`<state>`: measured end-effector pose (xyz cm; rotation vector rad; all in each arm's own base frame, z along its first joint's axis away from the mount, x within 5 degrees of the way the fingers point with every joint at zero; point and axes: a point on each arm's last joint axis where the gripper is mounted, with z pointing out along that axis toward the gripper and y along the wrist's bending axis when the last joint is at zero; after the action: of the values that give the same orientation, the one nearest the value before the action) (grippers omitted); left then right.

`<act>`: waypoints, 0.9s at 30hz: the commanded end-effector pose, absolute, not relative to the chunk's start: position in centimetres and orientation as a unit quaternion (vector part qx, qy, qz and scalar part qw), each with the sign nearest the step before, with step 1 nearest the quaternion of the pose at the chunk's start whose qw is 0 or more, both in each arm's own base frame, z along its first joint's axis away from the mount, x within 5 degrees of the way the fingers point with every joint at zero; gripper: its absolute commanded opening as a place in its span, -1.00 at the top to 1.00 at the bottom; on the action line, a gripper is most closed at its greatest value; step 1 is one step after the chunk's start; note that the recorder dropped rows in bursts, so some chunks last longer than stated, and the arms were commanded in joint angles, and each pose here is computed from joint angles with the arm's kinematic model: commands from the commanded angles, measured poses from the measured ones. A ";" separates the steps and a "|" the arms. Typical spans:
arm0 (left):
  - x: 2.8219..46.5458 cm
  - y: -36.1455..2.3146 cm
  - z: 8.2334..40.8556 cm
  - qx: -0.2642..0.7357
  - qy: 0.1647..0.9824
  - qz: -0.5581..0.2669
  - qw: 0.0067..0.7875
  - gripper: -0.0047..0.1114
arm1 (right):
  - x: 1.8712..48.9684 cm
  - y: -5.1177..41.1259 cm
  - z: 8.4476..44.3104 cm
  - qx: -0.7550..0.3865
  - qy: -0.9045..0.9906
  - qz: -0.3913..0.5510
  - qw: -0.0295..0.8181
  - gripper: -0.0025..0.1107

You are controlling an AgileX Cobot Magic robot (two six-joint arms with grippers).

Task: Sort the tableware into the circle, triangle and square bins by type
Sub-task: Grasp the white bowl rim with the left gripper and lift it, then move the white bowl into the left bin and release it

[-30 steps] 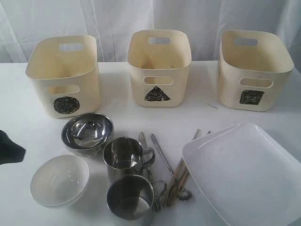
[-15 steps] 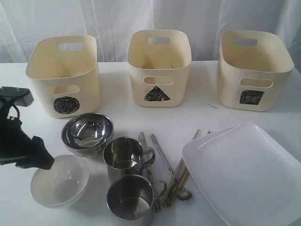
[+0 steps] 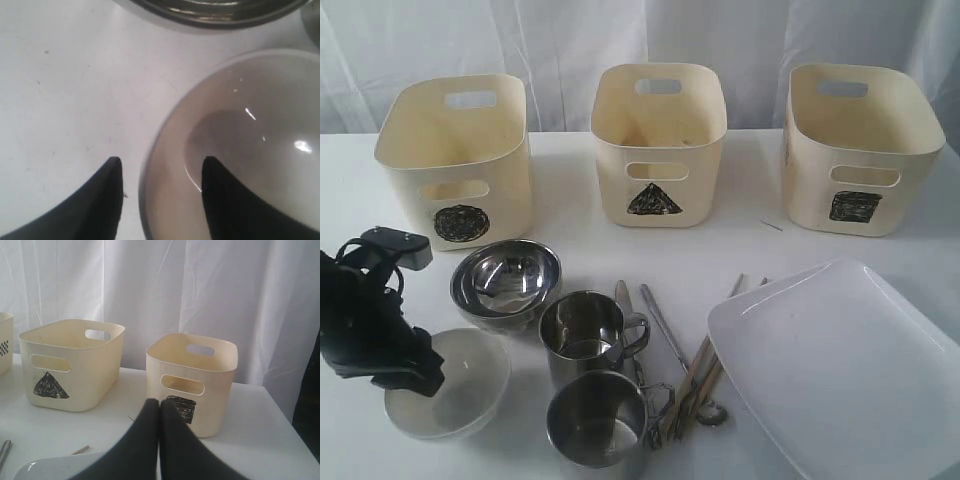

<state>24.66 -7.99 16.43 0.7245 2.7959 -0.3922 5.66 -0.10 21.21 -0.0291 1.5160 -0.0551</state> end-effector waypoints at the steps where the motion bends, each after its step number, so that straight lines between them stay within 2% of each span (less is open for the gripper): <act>1: 24.7 -8.2 16.0 0.251 0.953 -0.135 0.102 0.30 | 5.6 -0.1 21.0 -0.016 0.686 -0.026 0.726 0.96; 2: 24.8 -8.2 16.0 0.251 0.953 -0.134 0.104 0.41 | 5.6 -0.1 21.0 -0.015 0.687 -0.025 0.727 0.96; 4: 24.8 -8.2 16.3 0.251 0.952 -0.134 0.109 0.80 | 5.6 -0.1 21.0 0.000 0.687 -0.008 0.727 0.96; 5: 24.8 -8.1 16.5 0.258 0.951 -0.129 0.114 0.92 | 5.6 -0.1 21.0 0.000 0.687 -0.008 0.727 0.96; 10: 24.9 -8.0 18.0 0.273 0.945 -0.124 0.128 0.92 | 5.6 -0.1 21.0 0.000 0.687 -0.008 0.727 0.96; 17: 24.5 -7.8 22.4 0.312 0.937 -0.115 0.110 0.92 | 5.6 -0.1 21.0 0.000 0.687 -0.008 0.727 0.96; 20: 24.6 -7.6 25.2 0.318 0.931 -0.097 0.148 0.92 | 5.6 -0.1 21.0 0.000 0.687 -0.008 0.727 0.96; 27: 27.4 -6.8 32.8 0.286 0.906 -0.008 0.312 0.92 | 5.6 -0.1 21.0 0.000 0.687 -0.008 0.727 0.96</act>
<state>26.31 -7.15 30.19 0.8531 2.4684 -0.1108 5.66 -0.10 21.21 0.0069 1.5160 -0.0171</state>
